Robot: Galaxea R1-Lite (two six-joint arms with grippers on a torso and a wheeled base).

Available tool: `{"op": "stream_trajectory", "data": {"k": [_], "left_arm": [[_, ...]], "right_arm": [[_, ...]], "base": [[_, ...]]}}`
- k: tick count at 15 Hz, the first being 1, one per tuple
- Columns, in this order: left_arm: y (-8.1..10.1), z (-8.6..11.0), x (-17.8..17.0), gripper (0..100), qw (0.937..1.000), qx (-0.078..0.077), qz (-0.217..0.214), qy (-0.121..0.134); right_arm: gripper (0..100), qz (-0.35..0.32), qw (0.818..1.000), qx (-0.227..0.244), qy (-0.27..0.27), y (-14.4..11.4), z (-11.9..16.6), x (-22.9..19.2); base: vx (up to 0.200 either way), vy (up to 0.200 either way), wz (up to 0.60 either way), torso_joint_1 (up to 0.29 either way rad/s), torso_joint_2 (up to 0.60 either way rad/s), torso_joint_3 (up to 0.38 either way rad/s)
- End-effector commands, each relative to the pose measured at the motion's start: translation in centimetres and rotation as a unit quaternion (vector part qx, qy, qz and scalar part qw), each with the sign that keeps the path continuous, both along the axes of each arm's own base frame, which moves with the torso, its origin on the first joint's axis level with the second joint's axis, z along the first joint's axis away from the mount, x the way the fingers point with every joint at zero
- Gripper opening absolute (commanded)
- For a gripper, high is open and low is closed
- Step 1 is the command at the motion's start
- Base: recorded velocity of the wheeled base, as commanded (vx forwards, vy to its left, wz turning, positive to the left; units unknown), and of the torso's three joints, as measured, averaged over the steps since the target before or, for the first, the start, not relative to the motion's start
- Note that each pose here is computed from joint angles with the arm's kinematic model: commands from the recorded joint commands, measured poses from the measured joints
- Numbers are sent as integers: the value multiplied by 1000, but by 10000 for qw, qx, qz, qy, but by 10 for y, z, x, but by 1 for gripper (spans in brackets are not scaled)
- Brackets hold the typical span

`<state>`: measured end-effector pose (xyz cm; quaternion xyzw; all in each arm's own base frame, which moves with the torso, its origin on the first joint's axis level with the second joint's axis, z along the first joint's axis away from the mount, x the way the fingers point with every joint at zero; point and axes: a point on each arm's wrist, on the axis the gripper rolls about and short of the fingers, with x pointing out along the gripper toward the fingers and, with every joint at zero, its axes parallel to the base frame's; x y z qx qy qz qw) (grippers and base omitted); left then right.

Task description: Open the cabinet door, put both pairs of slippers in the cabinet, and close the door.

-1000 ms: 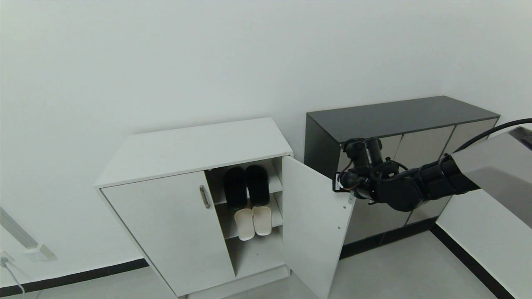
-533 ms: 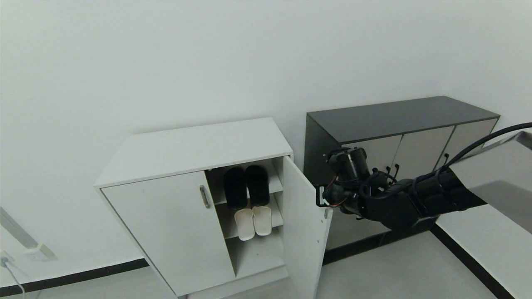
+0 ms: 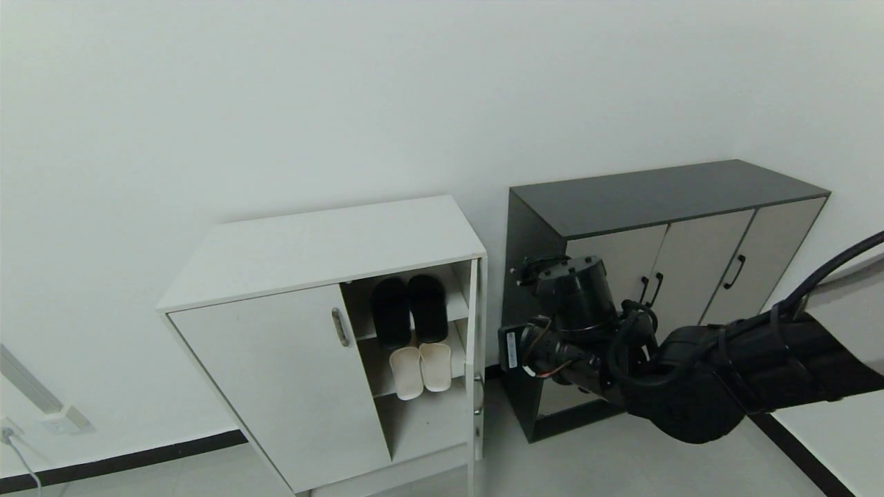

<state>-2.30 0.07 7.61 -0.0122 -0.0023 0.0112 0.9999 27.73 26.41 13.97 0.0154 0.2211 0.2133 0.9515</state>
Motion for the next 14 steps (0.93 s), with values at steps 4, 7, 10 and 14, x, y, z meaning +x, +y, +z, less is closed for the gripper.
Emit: {"op": "stream_trajectory", "data": {"k": [4, 7, 10, 14], "left_arm": [[0, 0, 0, 0, 10000, -1, 2, 6], [0, 0, 0, 0, 10000, -1, 2, 6], [0, 0, 0, 0, 10000, -1, 2, 6], [0, 0, 0, 0, 10000, -1, 2, 6]], "right_arm": [[0, 171, 9993, -105, -320, -5, -3, -9], [0, 175, 9993, -138, -296, -5, -5, -9], [0, 175, 9993, -138, -296, -6, -4, -9], [0, 334, 9989, -156, -300, -8, -7, -11]], "base": [[0, 0, 0, 0, 0, 0], [0, 0, 400, 3, -2, 0], [0, 0, 600, 7, -1, 2], [0, 0, 450, 1, 2, 4]]}}
